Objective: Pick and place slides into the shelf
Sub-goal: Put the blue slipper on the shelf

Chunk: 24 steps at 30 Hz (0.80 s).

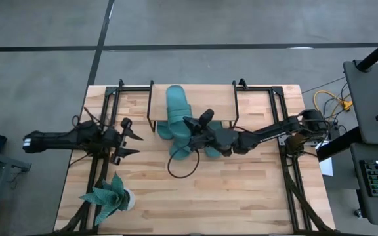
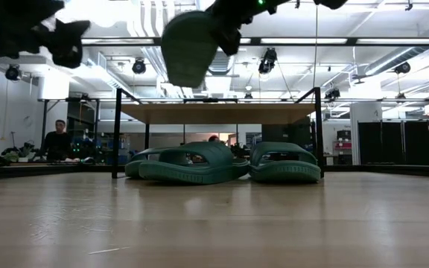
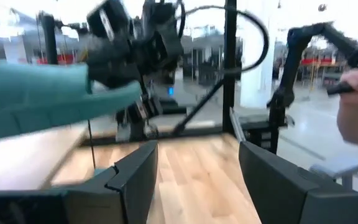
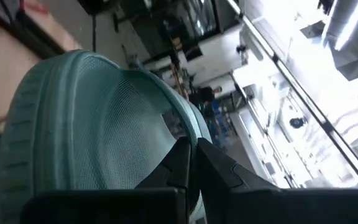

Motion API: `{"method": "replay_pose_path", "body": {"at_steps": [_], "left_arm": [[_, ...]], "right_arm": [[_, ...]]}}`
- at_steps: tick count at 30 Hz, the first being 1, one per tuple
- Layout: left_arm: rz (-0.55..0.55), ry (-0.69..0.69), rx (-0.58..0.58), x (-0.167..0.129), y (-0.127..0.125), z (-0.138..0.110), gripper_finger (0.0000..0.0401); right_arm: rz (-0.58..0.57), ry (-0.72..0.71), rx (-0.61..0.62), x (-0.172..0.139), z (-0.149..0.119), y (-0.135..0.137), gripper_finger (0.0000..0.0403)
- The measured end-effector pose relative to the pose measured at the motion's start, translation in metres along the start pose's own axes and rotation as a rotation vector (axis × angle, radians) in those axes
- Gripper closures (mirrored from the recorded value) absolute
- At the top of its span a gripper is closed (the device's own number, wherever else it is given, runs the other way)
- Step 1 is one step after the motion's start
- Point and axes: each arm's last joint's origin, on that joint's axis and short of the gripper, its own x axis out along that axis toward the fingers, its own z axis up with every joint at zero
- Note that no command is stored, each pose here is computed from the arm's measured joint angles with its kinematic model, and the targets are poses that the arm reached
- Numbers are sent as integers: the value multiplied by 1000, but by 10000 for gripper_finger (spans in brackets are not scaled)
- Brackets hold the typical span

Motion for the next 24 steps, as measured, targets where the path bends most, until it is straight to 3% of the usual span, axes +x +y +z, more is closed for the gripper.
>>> {"method": "replay_pose_path", "body": {"at_steps": [8, 24], "left_arm": [[0, -48, 13, -10, -2, -1, 190], [0, -41, 12, -10, -2, -2, 190]], "right_arm": [[-56, -26, 62, 24, 0, -4, 392], [-118, 79, 12, 76, 5, 17, 392]]}}
